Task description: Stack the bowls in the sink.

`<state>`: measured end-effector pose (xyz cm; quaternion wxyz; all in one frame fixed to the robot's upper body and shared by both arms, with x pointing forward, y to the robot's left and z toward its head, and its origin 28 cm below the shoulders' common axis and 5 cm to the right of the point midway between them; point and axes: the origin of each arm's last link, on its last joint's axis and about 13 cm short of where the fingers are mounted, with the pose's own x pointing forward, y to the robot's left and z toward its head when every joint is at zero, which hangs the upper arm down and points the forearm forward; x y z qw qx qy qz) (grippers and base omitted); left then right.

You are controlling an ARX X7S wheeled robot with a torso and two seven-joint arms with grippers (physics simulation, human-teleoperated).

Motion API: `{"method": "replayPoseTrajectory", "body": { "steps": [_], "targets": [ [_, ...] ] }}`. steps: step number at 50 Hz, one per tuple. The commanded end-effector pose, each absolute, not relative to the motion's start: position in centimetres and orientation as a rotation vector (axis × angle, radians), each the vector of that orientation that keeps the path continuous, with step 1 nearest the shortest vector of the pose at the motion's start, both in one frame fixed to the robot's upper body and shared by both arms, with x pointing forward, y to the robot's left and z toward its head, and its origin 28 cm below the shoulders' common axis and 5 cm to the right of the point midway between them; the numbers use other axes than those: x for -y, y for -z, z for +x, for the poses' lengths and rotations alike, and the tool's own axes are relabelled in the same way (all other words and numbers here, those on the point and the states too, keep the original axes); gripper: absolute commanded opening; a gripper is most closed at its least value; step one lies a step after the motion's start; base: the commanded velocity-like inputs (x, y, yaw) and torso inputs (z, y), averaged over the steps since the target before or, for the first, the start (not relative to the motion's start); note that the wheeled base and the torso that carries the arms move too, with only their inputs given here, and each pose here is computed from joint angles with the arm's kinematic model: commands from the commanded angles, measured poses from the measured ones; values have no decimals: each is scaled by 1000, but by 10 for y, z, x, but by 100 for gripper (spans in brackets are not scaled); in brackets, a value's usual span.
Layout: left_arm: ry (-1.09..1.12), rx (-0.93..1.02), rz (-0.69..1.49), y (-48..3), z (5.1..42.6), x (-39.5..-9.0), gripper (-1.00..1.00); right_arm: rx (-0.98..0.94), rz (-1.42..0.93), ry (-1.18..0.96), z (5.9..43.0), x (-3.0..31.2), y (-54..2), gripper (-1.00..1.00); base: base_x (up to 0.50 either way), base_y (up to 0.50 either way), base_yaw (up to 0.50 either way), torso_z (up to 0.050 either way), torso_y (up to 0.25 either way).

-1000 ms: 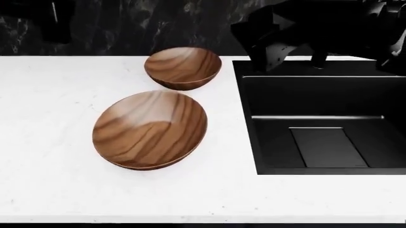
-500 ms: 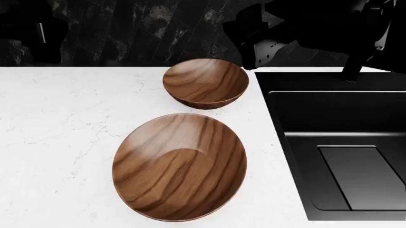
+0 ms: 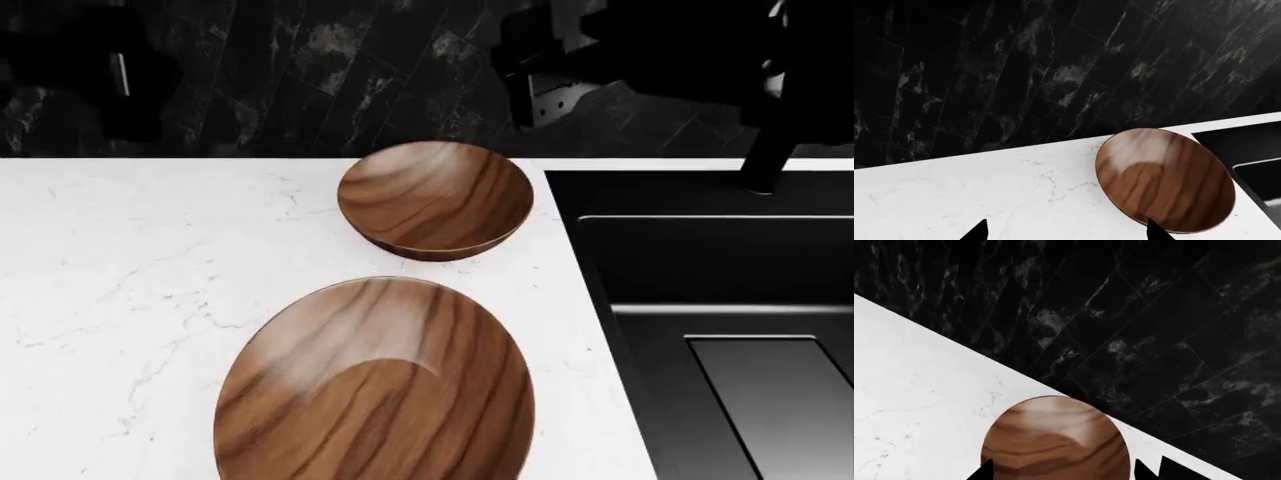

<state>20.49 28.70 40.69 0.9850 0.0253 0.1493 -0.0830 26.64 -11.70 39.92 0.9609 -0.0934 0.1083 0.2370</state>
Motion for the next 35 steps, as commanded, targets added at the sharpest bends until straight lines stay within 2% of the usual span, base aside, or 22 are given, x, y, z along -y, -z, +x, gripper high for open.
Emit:
{"method": "replayPoseTrajectory", "body": {
  "steps": [1, 13, 26, 35],
  "targets": [
    [222, -356, 26, -405, 201, -285, 100, -344, -151, -348, 287, 113, -397, 100, 0, 0, 0, 0, 0],
    [237, -358, 53, -406, 197, -284, 100, -548, -50, -268, 334, 99, -384, 100, 0, 0, 0, 0, 0],
    [239, -369, 57, -403, 198, -283, 100, -511, 57, -146, 373, 104, -376, 100, 0, 0, 0, 0, 0],
    [239, -374, 55, -401, 199, -284, 100, -557, 11, -187, 389, 98, -354, 100, 0, 0, 0, 0, 0]
  ]
}}
